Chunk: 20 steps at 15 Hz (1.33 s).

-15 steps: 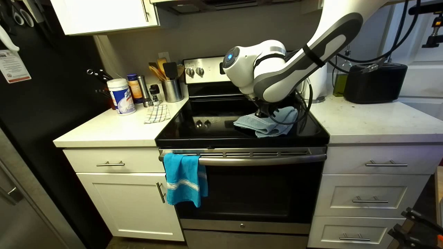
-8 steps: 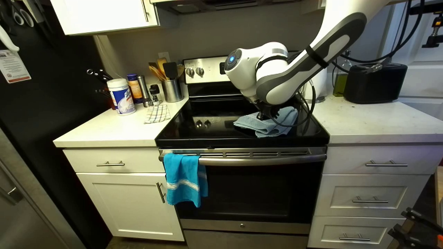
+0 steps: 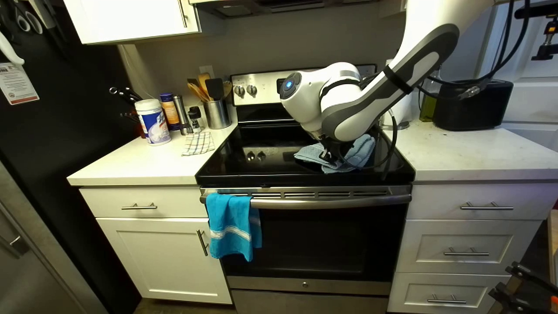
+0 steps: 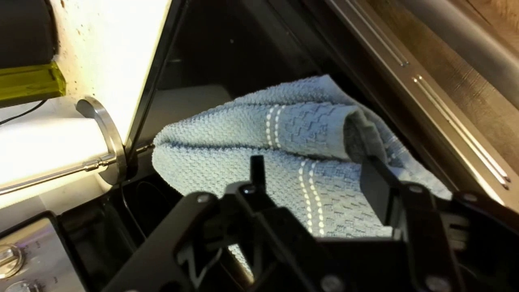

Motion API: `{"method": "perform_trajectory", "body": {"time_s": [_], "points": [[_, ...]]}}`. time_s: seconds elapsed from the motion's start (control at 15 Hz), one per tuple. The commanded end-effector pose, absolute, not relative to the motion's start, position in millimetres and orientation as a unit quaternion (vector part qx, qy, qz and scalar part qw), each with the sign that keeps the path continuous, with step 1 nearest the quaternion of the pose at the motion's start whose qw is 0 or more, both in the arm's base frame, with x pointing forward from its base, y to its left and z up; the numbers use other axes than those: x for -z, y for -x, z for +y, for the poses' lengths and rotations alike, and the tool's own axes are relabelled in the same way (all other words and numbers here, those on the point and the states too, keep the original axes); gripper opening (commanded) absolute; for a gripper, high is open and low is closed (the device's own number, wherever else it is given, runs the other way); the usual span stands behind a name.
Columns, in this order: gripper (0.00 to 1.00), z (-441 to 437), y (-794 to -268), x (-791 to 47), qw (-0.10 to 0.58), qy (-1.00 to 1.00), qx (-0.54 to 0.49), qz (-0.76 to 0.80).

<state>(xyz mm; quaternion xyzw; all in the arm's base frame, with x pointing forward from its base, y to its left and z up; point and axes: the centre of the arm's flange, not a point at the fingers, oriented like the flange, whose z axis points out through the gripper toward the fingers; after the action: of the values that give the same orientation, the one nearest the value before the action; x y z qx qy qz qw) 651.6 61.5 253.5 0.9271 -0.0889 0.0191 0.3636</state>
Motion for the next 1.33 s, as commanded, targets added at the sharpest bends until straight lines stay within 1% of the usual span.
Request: {"method": "perform_trajectory", "body": {"time_s": [0.0, 0.07, 0.2, 1.27], "points": [[0.93, 64.8, -652.7, -251.7, 0.352, -0.933, -0.010, -0.078], [0.98, 65.4, -653.8, -251.3, 0.351, -0.933, -0.010, -0.077], [1.00, 66.9, -656.1, -250.4, 0.350, -0.934, -0.009, -0.076], [1.00, 53.1, -675.0, -239.8, 0.335, -0.938, 0.005, -0.090]]}}
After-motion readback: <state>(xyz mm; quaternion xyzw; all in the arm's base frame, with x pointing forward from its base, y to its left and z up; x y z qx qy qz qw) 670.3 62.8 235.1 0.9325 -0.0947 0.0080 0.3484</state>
